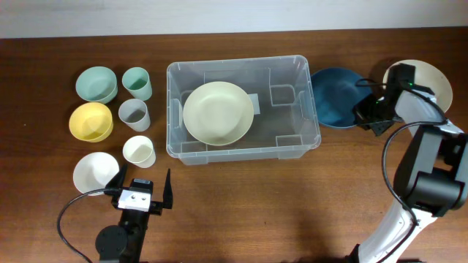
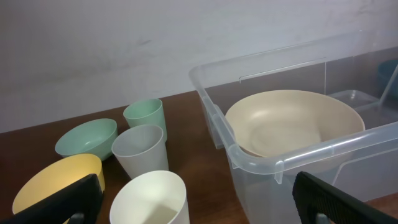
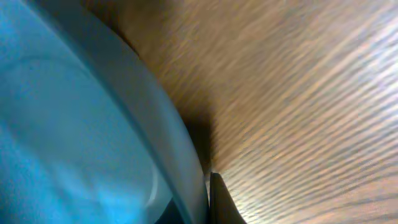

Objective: Pack container
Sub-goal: 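Lower the right gripper and grasp the teal plate's rim, then lift the teal plate and carry it over the container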

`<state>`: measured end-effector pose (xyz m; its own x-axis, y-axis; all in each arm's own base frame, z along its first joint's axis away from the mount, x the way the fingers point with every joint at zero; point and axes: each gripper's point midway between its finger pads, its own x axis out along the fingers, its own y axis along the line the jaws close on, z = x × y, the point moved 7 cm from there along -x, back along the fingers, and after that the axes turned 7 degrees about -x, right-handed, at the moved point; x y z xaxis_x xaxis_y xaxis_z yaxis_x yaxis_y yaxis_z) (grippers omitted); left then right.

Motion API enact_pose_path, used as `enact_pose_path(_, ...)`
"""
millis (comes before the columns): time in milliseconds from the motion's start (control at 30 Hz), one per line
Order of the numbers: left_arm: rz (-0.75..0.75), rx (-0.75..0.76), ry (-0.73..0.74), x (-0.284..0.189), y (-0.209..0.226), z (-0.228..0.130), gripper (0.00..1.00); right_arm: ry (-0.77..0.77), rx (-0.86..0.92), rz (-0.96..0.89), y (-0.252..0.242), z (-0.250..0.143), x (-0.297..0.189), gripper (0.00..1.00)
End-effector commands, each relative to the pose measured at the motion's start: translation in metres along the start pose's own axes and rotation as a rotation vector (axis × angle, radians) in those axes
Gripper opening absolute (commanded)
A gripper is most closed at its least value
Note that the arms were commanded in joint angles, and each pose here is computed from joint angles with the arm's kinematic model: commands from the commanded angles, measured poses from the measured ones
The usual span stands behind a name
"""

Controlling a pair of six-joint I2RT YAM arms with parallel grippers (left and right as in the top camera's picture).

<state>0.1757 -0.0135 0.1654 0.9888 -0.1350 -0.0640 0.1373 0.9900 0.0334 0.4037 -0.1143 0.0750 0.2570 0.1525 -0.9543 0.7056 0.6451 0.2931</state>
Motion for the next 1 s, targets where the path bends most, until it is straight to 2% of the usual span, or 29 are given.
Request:
enact_pose_path(0,0.011,0.009,0.001,0.000,0.002,-0.001,1.00,0.024,0.078,0.058,-0.021,0.013,-0.005,0.04)
enact_pose_path(267,0.011,0.009,0.001,0.000,0.001,-0.001,0.99,0.014,0.112,0.308,-0.023,0.041,-0.043,0.04)
enact_pose_path(533,0.010,0.009,0.001,0.000,0.001,-0.001,0.99,-0.024,0.022,0.514,0.015,0.053,-0.106,0.04)
enact_pose_path(800,0.011,0.009,0.001,0.000,0.002,-0.001,1.00,-0.088,-0.181,0.641,0.070,0.024,-0.186,0.04)
enact_pose_path(967,0.011,0.009,0.001,0.000,0.002,-0.001,0.99,-0.173,-0.370,0.665,0.109,-0.021,-0.233,0.04)
